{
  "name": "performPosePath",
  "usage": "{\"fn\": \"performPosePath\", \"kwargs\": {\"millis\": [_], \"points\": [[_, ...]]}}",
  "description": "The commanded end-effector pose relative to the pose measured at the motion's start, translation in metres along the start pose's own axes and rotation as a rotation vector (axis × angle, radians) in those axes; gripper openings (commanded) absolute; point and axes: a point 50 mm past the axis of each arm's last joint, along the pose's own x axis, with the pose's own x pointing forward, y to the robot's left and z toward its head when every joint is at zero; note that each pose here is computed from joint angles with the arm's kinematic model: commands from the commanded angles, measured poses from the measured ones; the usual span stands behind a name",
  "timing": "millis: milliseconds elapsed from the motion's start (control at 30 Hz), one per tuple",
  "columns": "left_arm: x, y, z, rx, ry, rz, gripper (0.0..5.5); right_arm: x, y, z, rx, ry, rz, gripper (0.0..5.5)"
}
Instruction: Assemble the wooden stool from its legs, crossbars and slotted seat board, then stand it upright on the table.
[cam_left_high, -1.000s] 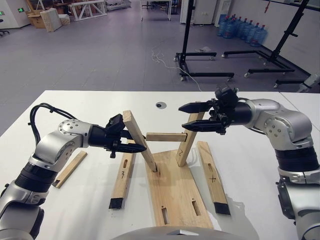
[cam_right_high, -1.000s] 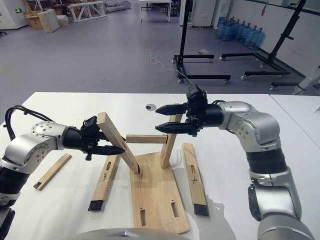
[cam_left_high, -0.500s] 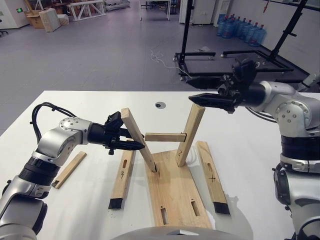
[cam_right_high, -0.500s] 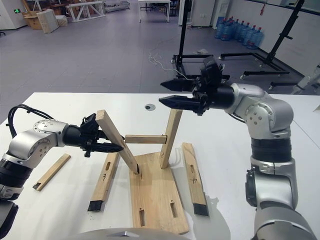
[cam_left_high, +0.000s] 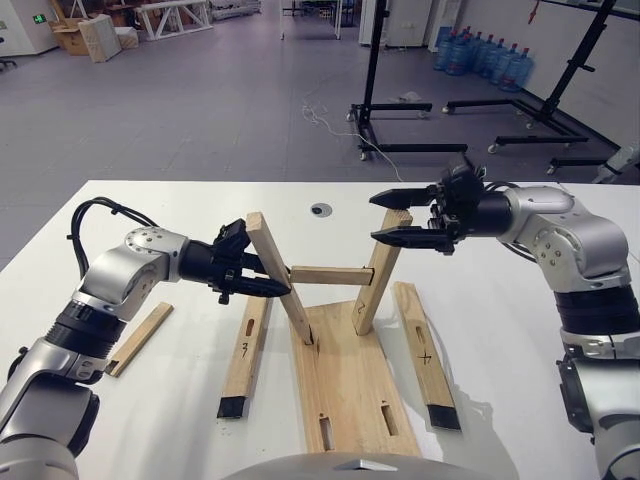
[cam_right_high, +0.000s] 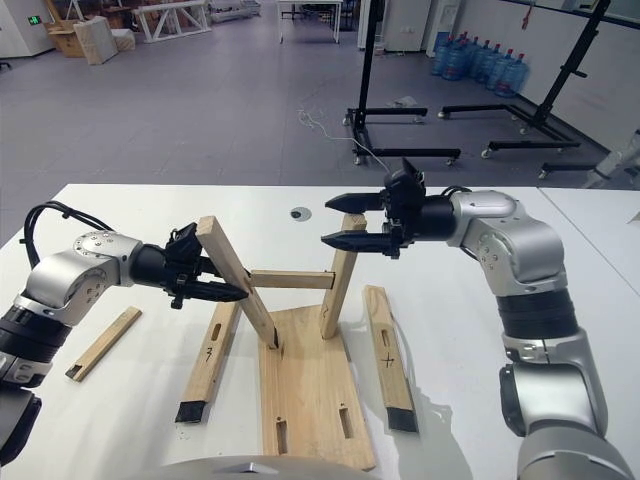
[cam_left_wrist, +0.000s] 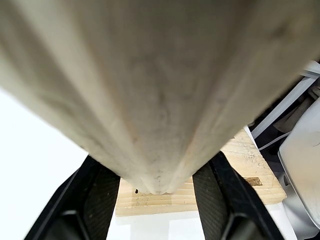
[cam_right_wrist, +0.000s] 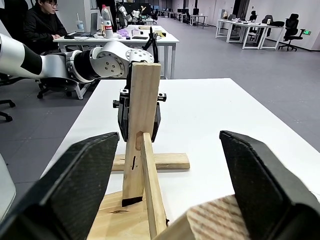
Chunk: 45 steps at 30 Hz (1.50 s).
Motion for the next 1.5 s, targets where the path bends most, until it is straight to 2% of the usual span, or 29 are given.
{"fn": "performPosePath", "kwargs": {"millis": [33, 300, 600, 1000, 1133, 1333, 1500], "points": [[0.01, -0.001, -0.066, -0.21, 0.246, 0.05, 2.01, 0.006, 0.005, -0.016, 0.056, 0.057, 0.023, 3.7], [0.013, 0.003, -0.067, -0.206, 0.264, 0.051, 2.01, 0.008, 0.006, -0.013, 0.042, 0.045, 0.017, 3.7], [0.031, 0.013, -0.067, -0.153, 0.393, -0.002, 2.01, 0.01, 0.008, -0.008, 0.031, 0.019, 0.013, 3.7], [0.034, 0.011, -0.083, -0.113, 0.528, -0.046, 2.01, 0.013, 0.009, 0.001, -0.012, -0.028, -0.013, 3.7], [0.035, 0.01, -0.088, -0.095, 0.556, -0.042, 2.01, 0.013, 0.009, 0.015, -0.055, -0.075, -0.031, 3.7], [0.042, 0.01, -0.089, -0.085, 0.564, -0.045, 2.01, 0.013, 0.015, 0.065, -0.198, -0.225, -0.083, 3.7], [0.047, 0.007, -0.09, -0.092, 0.556, -0.055, 2.01, 0.037, 0.03, 0.101, -0.358, -0.314, -0.199, 3.7]]}}
